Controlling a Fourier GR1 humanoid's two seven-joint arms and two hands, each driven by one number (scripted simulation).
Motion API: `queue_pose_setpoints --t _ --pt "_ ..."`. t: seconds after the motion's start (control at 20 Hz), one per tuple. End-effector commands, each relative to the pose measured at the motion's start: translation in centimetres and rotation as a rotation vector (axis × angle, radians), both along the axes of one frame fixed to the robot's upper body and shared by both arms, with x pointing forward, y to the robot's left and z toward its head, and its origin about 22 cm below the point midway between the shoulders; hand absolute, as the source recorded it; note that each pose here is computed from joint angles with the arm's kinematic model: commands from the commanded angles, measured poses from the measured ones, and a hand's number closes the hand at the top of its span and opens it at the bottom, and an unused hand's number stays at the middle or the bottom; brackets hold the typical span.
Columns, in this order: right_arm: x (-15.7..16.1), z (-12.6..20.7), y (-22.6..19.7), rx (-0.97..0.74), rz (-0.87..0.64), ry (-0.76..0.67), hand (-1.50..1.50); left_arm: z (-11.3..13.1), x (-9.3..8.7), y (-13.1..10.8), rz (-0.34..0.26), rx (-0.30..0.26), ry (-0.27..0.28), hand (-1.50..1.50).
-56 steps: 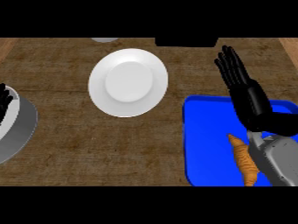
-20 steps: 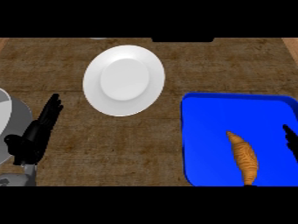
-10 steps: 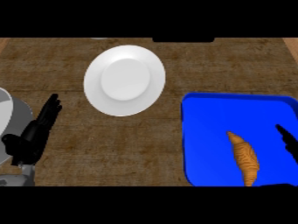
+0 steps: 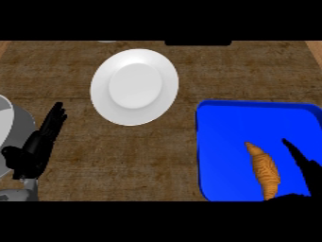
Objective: Pick the croissant from the tray and place it in the plate
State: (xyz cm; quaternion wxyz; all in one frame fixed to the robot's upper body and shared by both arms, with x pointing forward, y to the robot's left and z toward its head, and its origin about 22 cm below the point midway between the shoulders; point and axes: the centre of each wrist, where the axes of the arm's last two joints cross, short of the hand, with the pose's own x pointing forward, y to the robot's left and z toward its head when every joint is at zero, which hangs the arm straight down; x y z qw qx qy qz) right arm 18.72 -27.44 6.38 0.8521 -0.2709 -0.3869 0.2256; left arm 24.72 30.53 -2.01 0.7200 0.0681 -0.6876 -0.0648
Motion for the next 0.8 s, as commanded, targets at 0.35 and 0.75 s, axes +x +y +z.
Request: queue_pose_setpoints --t 0.35,0.75 --pt "2.5 -4.4 1.4 -0.059 0.001 0.094 -1.5 0.9 0.8 -0.5 0.006 0.008 -0.004 0.0" --pt "1.8 -6.5 0.0 0.01 0.112 0.093 1.5 0.5 0.1 1.3 0.005 0.003 -0.002 0.0"
